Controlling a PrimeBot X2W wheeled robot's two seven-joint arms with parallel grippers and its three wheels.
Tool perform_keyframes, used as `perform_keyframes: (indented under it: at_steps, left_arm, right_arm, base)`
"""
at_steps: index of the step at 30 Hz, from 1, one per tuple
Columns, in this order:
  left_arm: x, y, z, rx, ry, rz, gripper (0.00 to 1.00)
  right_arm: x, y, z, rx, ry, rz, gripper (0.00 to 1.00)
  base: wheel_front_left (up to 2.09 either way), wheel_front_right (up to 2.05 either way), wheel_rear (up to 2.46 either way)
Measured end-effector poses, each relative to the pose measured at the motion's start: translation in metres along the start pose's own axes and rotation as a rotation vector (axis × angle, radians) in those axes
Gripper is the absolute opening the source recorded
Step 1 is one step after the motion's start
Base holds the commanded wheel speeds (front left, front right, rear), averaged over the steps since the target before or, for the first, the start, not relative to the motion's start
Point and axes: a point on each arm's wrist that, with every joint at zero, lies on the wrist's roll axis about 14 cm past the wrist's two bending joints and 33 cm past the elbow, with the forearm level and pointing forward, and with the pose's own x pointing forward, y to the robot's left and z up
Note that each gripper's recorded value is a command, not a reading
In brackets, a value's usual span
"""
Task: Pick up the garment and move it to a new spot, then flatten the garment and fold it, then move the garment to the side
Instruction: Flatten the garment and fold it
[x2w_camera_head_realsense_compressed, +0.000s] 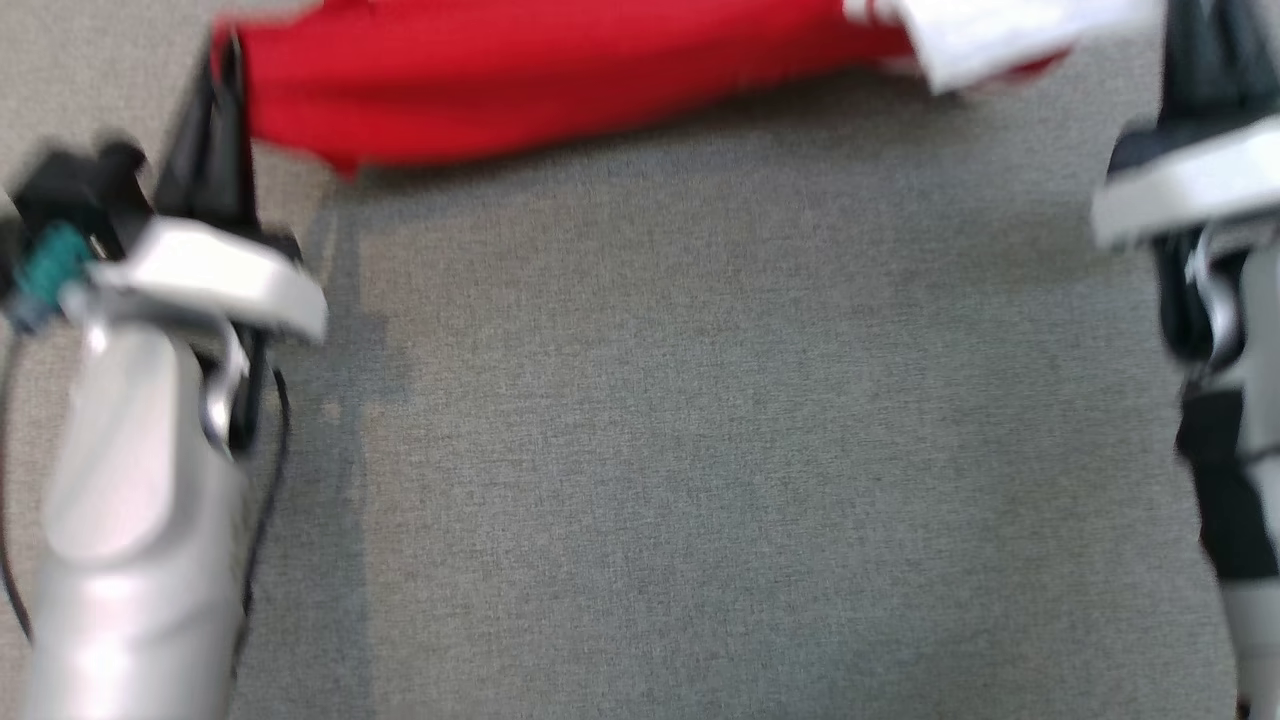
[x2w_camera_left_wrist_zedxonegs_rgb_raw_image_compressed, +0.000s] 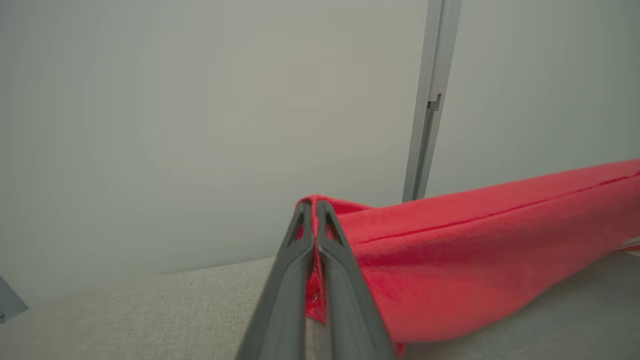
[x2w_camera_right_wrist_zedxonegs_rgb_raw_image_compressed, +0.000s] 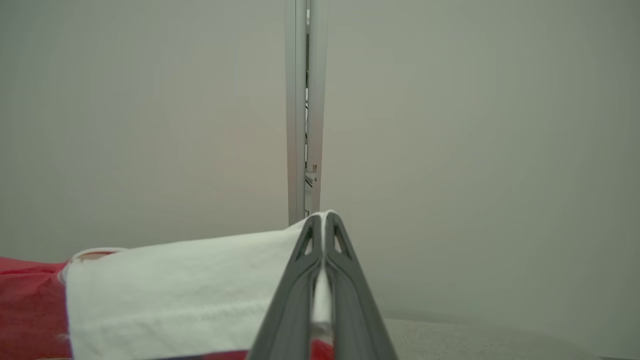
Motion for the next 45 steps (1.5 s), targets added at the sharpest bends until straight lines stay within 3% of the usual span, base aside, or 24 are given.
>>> perform_keyframes:
  at_steps: [6,15,22,29,37,40,45]
  left_arm:
    - [-0.079,-0.014,-0.058,-0.082,0.182,0.027,0.0]
    - [-0.165,-0.019,-0.081,-0.13,0.294,0.077,0.0]
    - [-0.227,-0.009,-0.086,-0.162,0.331,0.152,0.0]
    - [-0.272,-0.021,-0.099,-0.173,0.384,0.14,0.0]
    - [-0.32,-0.018,-0.126,-0.208,0.489,0.208,0.0]
    - [-0.313,-0.016,-0.116,-0.202,0.447,0.209,0.0]
    - [-0.278,-0.017,-0.078,-0.17,0.307,0.164,0.0]
  right_arm:
    - [-0.091,-0.001,-0.052,0.111,0.182,-0.068,0.0]
    - [-0.2,-0.005,-0.077,0.198,0.328,-0.186,0.0]
    - [-0.267,0.015,-0.09,0.222,0.423,-0.182,0.0]
    - [-0.311,0.026,-0.096,0.21,0.479,-0.159,0.0]
    - [-0.353,0.026,-0.107,0.189,0.548,-0.152,0.0]
    - [-0.349,0.027,-0.103,0.186,0.532,-0.144,0.0]
    - [-0.308,0.033,-0.077,0.188,0.416,-0.105,0.0]
  base:
    - [0.0,0.0,0.0]
    - [0.0,0.0,0.0]
    - [0.0,0.0,0.0]
    - [0.0,0.0,0.0]
    - [0.0,0.0,0.0]
    - [0.0,0.0,0.0]
    - [0.0,0.0,0.0]
